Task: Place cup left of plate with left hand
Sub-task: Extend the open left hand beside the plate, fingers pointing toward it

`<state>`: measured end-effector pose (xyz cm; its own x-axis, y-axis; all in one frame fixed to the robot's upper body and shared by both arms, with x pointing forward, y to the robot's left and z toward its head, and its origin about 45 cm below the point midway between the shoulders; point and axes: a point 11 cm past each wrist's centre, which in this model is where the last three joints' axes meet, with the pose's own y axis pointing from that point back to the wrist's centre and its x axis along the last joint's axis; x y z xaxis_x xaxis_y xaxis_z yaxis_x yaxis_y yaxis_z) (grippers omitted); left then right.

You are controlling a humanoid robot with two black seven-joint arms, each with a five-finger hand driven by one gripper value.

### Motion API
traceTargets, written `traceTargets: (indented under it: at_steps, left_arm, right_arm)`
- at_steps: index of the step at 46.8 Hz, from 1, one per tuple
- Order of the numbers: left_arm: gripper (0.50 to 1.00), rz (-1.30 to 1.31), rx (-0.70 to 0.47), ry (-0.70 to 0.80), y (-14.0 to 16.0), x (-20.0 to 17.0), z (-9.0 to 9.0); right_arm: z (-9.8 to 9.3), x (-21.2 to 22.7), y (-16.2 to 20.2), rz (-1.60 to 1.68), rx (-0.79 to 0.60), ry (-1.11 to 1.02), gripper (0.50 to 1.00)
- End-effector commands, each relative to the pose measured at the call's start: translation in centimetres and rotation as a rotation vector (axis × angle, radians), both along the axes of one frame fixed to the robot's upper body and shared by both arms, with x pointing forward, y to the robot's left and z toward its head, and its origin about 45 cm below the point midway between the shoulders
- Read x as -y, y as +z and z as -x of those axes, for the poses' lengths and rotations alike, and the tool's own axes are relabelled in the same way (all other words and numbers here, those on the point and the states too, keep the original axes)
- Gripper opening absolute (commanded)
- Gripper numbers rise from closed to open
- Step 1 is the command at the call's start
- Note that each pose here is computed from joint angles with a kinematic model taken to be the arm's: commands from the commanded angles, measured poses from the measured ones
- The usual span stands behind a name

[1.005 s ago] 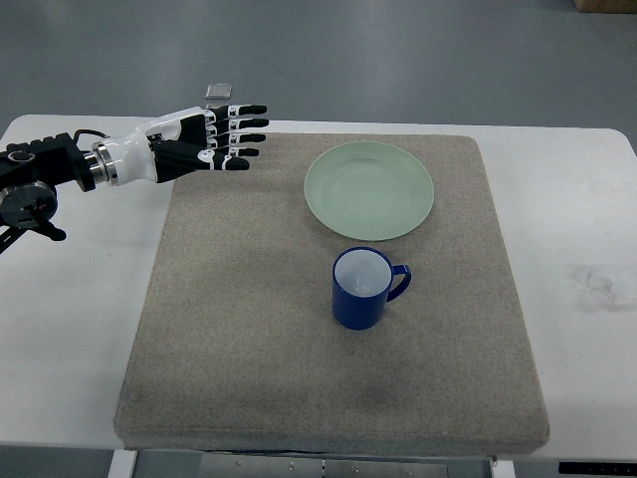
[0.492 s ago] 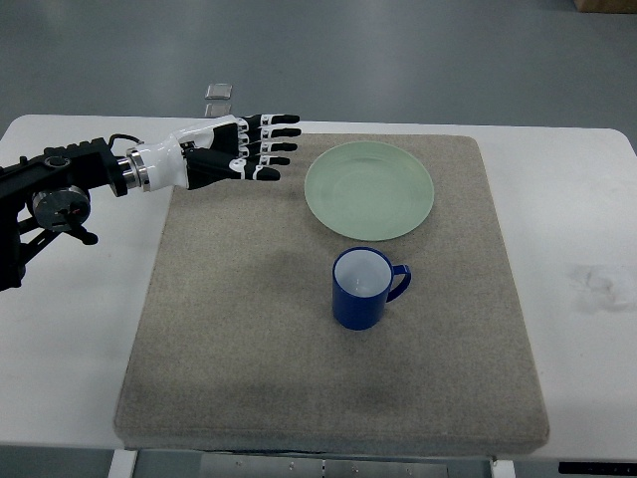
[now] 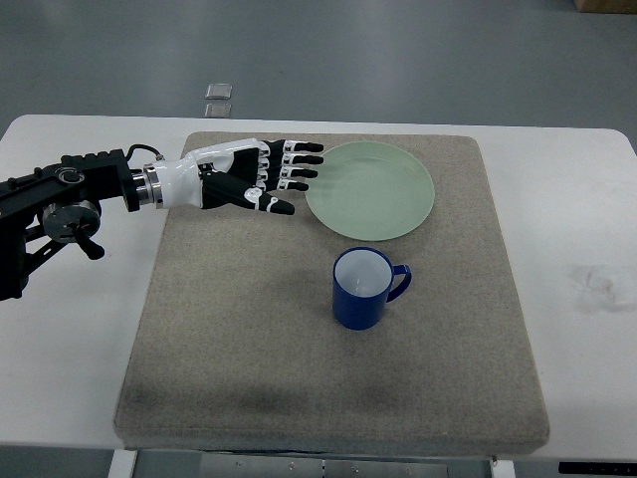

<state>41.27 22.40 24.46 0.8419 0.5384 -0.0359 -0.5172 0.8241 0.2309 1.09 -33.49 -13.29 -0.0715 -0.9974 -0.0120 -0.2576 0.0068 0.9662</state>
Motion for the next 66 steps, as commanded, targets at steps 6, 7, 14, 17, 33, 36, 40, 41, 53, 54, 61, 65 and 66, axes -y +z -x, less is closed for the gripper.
traceTargets:
  at_steps: [6, 7, 14, 17, 33, 36, 40, 41, 53, 54, 61, 65, 66]
  left_arm:
    - [0.999, -0.021, 0.003, 0.007, 0.2, -1.4, 0.5]
    - [0.999, -0.021, 0.000, 0.005, 0.1, -1.4, 0.7]
    - [0.999, -0.019, -0.019, 0.005, -0.6, -1.8, 1.4]
    - [0.999, -0.017, -0.018, 0.004, -0.6, -1.7, 1.4]
    - [0.999, -0.028, -0.028, 0.009, -0.9, -2.3, 1.8]
    - [0.999, -0.024, -0.038, -0.002, -1.2, -2.1, 2.3]
    - [0.999, -0.022, -0.043, -0.017, -1.1, -2.2, 3.0]
    - [0.999, -0.023, -0.043, -0.011, -1.1, -2.4, 3.0]
    - [0.999, -0.019, -0.017, 0.079, -0.4, -4.4, 0.9]
    - [0.999, -0.020, -0.018, 0.079, -0.5, -4.4, 0.9]
    - [0.999, -0.021, -0.023, 0.063, -0.7, -4.0, 1.3]
    - [0.999, -0.020, -0.024, 0.048, -0.6, -3.8, 1.8]
    - [0.999, -0.017, -0.025, 0.039, -0.6, -3.6, 2.0]
  right_arm:
    - [0.0, 0.0, 0.0, 0.000, 0.000, 0.000, 0.932]
    - [0.0, 0.0, 0.0, -0.001, 0.000, 0.000, 0.932]
    - [0.0, 0.0, 0.0, 0.000, 0.000, 0.000, 0.932]
    - [0.0, 0.0, 0.0, -0.001, 0.000, 0.000, 0.932]
    - [0.0, 0.0, 0.0, -0.001, 0.000, 0.000, 0.932]
    - [0.0, 0.0, 0.0, 0.000, 0.000, 0.000, 0.932]
    - [0.0, 0.0, 0.0, 0.000, 0.000, 0.000, 0.932]
    - [0.0, 0.0, 0.0, 0.000, 0.000, 0.000, 0.932]
    - [0.0, 0.0, 0.0, -0.001, 0.000, 0.000, 0.932]
    - [0.0, 0.0, 0.0, 0.000, 0.000, 0.000, 0.932]
    - [0.0, 0.0, 0.0, 0.000, 0.000, 0.000, 0.932]
    - [0.0, 0.0, 0.0, -0.001, 0.000, 0.000, 0.932]
    - [0.0, 0.0, 0.0, 0.000, 0.000, 0.000, 0.932]
